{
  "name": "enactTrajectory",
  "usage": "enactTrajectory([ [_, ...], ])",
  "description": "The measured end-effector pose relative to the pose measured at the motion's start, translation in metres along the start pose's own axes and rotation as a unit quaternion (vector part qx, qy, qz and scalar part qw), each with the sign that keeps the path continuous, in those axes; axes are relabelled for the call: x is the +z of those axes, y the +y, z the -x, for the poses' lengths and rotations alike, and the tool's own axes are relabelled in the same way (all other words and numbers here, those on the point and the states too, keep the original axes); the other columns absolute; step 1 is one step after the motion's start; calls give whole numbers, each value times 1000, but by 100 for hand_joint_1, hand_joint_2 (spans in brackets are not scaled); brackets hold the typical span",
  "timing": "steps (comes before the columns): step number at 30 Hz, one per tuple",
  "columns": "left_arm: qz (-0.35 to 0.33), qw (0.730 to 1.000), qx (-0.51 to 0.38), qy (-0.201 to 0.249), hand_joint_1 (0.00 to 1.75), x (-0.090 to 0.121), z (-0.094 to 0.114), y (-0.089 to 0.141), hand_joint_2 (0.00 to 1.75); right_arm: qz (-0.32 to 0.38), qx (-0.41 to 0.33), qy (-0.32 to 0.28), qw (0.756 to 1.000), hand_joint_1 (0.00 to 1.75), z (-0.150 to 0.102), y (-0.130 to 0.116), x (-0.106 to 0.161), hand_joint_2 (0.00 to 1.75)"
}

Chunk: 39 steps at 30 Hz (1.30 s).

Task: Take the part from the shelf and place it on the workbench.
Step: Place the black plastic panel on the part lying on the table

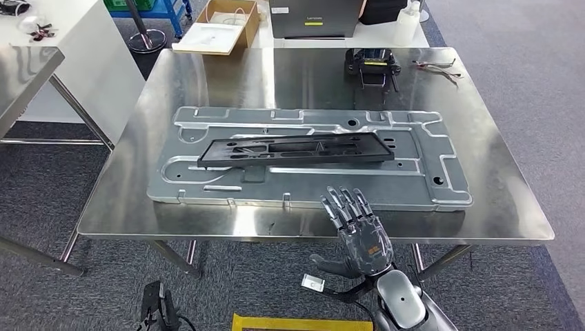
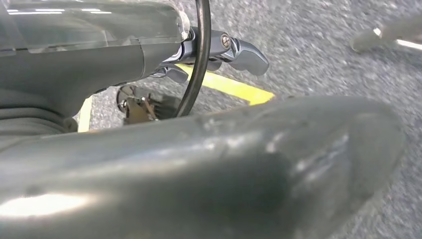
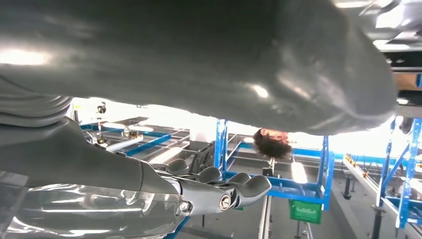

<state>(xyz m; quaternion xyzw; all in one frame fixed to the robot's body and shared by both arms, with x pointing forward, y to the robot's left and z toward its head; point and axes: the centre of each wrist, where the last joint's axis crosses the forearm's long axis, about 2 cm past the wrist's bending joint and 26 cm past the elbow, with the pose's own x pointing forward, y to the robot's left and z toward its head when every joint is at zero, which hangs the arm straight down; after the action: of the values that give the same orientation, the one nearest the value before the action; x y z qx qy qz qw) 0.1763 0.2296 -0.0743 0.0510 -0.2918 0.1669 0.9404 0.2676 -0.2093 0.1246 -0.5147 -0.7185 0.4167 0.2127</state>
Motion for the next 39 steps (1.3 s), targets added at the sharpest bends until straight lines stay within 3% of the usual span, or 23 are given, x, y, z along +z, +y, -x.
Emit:
enactTrajectory([
  [17, -2, 1000, 9, -1, 0, 1, 2, -3, 0, -6, -14, 13, 1000, 0, -8, 1, 22, 0],
  [28, -17, 999, 37, -2, 0, 4, 12, 0, 0, -17, -115, 74, 990, 0, -18, -6, 57, 0],
  [34, -29, 998, 62, -7, 0, 5, 17, 2, 0, 1, -232, 207, 950, 0, -6, 19, 92, 0],
  [36, -32, 997, 68, -6, 0, 6, 20, 3, 0, -5, -260, 272, 926, 0, -4, 30, 110, 0],
  [39, -36, 996, 79, -7, 0, 7, 23, 4, 0, -19, -325, 365, 872, 0, -2, 47, 139, 0],
])
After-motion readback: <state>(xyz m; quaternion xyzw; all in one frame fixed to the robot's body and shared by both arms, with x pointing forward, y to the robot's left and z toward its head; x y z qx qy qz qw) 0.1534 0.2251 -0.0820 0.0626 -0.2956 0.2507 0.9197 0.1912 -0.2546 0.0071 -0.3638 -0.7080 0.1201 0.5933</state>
